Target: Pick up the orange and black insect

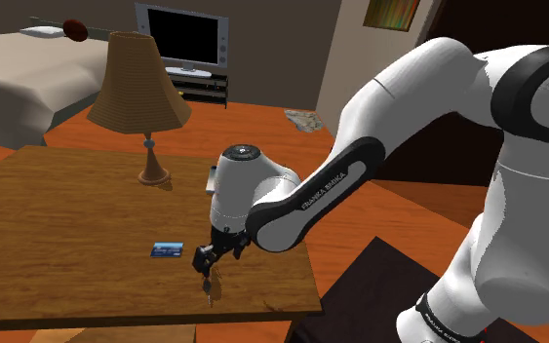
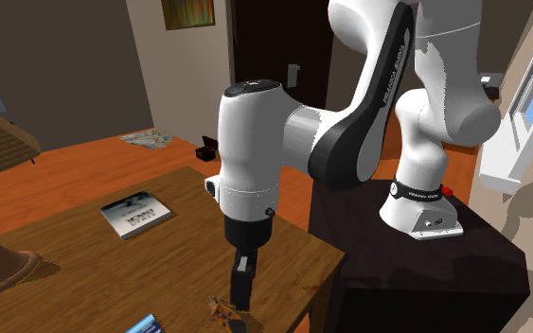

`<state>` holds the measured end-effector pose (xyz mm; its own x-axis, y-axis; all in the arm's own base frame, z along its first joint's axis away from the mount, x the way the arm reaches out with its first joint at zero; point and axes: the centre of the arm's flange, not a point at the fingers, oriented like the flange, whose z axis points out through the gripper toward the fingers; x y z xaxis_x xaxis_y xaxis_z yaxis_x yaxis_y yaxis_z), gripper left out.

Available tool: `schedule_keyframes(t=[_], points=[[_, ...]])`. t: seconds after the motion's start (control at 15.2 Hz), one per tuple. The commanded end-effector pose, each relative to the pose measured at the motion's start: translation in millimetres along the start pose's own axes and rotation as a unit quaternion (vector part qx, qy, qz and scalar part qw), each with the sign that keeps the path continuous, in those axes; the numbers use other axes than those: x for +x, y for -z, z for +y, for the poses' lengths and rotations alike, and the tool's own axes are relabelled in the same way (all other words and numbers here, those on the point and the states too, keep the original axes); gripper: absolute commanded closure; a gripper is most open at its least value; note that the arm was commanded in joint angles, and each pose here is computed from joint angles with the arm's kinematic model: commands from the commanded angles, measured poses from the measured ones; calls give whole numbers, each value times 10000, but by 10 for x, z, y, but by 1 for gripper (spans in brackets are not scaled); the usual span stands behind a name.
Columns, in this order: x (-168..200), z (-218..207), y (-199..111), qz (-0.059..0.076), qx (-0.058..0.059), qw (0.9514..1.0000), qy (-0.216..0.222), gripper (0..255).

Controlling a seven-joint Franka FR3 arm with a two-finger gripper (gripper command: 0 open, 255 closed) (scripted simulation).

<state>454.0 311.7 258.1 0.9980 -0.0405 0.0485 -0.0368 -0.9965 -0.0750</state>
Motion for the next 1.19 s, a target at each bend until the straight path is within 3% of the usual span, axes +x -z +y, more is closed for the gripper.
schedule_keyframes(t=[0.0,0.73,0.79,1.12], points=[[39,-162,-219,-11,-24,10000,4,0],[64,-259,-800,-21,-39,10000,8,0],[72,-260,-801,-21,-40,10000,8,255],[79,-264,-803,-21,-39,10000,8,255]])
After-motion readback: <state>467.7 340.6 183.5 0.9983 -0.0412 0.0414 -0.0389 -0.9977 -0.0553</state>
